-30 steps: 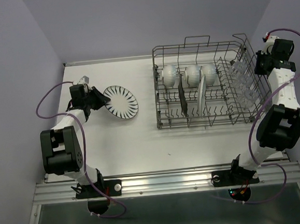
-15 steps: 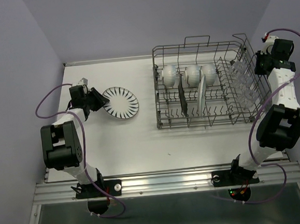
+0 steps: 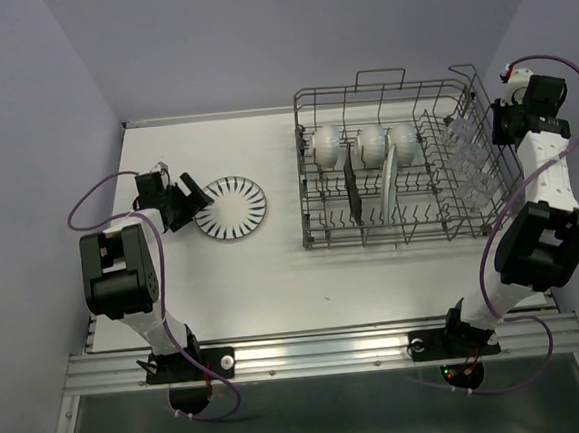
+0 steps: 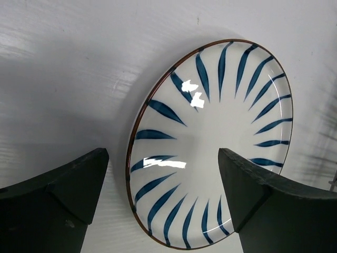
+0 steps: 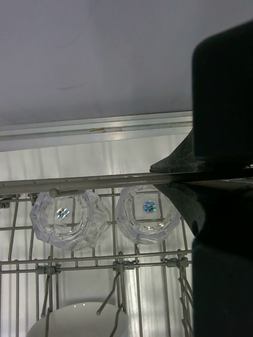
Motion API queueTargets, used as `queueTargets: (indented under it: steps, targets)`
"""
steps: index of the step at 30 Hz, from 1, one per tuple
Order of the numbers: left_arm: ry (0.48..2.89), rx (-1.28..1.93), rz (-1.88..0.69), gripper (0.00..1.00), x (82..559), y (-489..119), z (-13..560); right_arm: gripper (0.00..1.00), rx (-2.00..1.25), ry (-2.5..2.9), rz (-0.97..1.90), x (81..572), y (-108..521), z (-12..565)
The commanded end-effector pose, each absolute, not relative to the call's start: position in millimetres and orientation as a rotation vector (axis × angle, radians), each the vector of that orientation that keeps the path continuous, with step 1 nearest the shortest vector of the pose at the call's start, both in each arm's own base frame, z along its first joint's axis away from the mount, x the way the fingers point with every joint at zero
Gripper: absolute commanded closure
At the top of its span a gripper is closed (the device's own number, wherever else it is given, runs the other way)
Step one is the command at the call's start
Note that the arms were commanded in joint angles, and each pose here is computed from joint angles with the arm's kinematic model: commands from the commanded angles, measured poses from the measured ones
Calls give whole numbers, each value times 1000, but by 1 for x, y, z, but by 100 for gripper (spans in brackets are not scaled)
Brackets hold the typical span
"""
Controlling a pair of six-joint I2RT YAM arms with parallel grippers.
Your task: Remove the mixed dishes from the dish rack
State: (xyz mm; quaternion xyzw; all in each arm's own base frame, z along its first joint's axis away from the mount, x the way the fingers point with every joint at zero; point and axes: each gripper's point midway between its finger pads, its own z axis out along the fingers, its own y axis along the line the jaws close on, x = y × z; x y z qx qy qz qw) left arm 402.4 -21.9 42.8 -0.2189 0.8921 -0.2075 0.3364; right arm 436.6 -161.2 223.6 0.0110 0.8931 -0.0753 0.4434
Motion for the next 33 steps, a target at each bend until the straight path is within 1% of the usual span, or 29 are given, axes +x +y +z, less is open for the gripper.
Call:
queueTargets:
  steps: [1,8,12,13,14,15,16,17,18,19,20,21,22,23,26,27,29,30,33]
  targets:
    - [2238,-542,-487,1,419,-12,73,99,-40,2285,-94,443,-149,190]
    - [2226,-560,-495,1,422,-12,86,99,-64,2287,-119,446,-157,189]
    - [2168,-552,-499,1,425,-11,121,99,-73,2280,-144,445,-163,193]
    - [2154,-556,-491,1,425,-10,129,98,-73,2280,-144,446,-163,194]
    - [2143,-558,-482,1,425,-8,137,93,-79,2285,-135,444,-162,193]
    - [2105,-546,-476,1,429,-7,158,87,-81,2288,-127,443,-160,192]
    - [2117,-565,-467,1,424,-6,163,75,-84,2279,-123,442,-158,196]
    - [2068,-549,-460,1,427,-4,190,60,-82,2274,-120,441,-157,198]
    - [2050,-542,-460,1,426,-4,202,49,-74,2270,-124,441,-158,201]
    - [2006,-523,-463,1,423,-4,228,31,-63,2255,-132,440,-158,209]
    - [1987,-505,-471,1,420,-6,240,22,-56,2246,-143,439,-159,214]
    - [1967,-482,-481,1,417,-9,253,17,-51,2239,-161,437,-160,220]
    - [1961,-462,-499,1,413,-12,262,0,-41,2217,-176,435,-161,230]
    - [1919,-428,-509,1,407,-15,284,0,-30,2200,-189,434,-161,238]
    - [1870,-395,-504,1,394,-17,308,0,22,2120,-231,429,-163,277]
    - [1833,-390,-491,1,386,-16,321,0,40,2092,-225,427,-161,290]
    - [1816,-423,-448,1,378,-9,329,0,73,2019,-162,426,-149,320]
    - [1814,-475,-394,1,372,1,333,0,69,1955,-71,422,-131,345]
    - [1814,-569,-245,1,371,25,339,0,-27,1879,93,412,-79,378]
